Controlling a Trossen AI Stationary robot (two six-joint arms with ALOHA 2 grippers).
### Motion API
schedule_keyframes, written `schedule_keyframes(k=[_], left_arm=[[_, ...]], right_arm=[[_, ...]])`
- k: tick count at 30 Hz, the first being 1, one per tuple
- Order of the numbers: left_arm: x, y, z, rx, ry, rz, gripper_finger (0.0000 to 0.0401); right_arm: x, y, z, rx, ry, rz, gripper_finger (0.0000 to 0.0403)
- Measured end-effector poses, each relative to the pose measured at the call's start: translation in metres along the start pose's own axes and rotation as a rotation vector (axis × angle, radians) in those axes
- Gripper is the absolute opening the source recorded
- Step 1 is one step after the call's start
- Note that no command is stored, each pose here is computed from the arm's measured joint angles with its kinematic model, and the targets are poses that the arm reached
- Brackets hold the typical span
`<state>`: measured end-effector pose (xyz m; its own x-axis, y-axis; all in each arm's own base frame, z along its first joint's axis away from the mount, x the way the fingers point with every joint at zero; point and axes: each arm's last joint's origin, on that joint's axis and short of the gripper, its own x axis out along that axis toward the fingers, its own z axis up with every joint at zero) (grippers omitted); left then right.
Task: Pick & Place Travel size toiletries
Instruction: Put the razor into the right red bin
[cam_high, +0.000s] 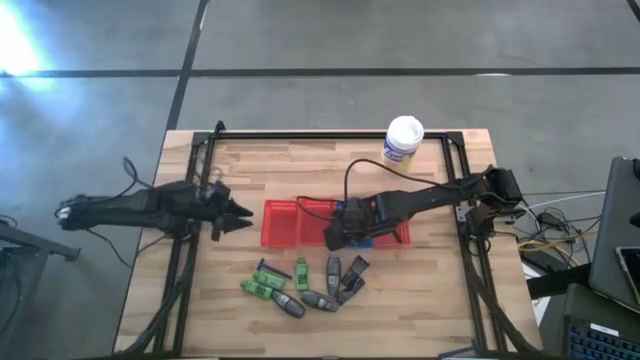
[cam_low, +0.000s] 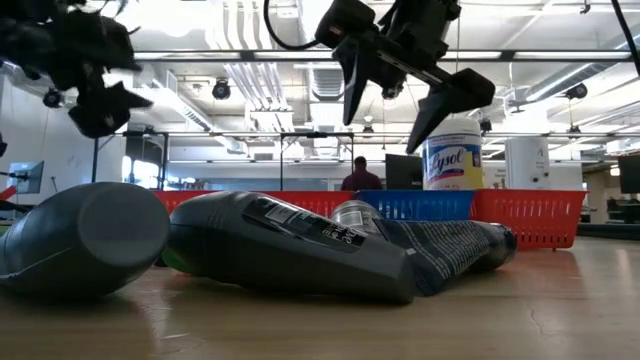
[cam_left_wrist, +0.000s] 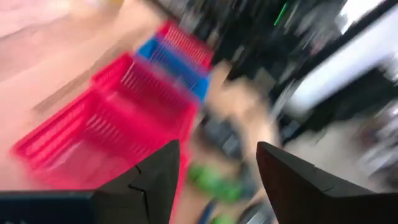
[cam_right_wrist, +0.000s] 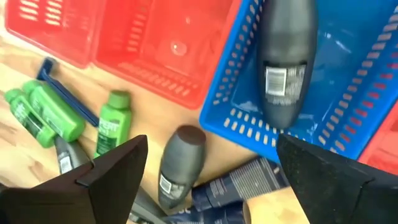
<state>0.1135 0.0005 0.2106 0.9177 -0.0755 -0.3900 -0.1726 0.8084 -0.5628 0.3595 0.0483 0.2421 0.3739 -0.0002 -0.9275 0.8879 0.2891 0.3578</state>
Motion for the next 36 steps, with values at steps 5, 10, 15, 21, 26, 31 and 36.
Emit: schedule_keyframes(k=[5,10,15,21,26,31,36], left_arm=[[0.017,-0.007,0.004,0.220,0.174,0.056,0.0218],[0.037,-0.017,0.000,0.393,0.317,0.036,0.0215],[0.056,-0.030,-0.014,0.577,0.445,0.008,0.0202],[0.069,-0.052,-0.030,0.737,0.528,-0.009,0.0178],[0.076,-0.065,-0.041,0.813,0.555,0.004,0.0156],[0.090,-0.065,-0.049,0.859,0.582,0.007,0.0135],[0.104,-0.061,-0.060,0.890,0.629,0.026,0.0121]], right_arm=[[-0.006,0.000,0.003,-0.018,-0.009,-0.009,0.0339],[-0.009,-0.007,0.002,-0.035,0.000,-0.079,0.0326],[-0.012,-0.012,0.002,-0.054,0.008,-0.119,0.0318],[-0.016,-0.012,0.002,-0.069,0.007,-0.108,0.0316],[-0.017,-0.012,0.002,-0.074,-0.001,-0.107,0.0327],[-0.017,-0.012,0.002,-0.075,-0.011,-0.108,0.0337],[-0.017,-0.012,0.002,-0.082,-0.011,-0.108,0.0342]])
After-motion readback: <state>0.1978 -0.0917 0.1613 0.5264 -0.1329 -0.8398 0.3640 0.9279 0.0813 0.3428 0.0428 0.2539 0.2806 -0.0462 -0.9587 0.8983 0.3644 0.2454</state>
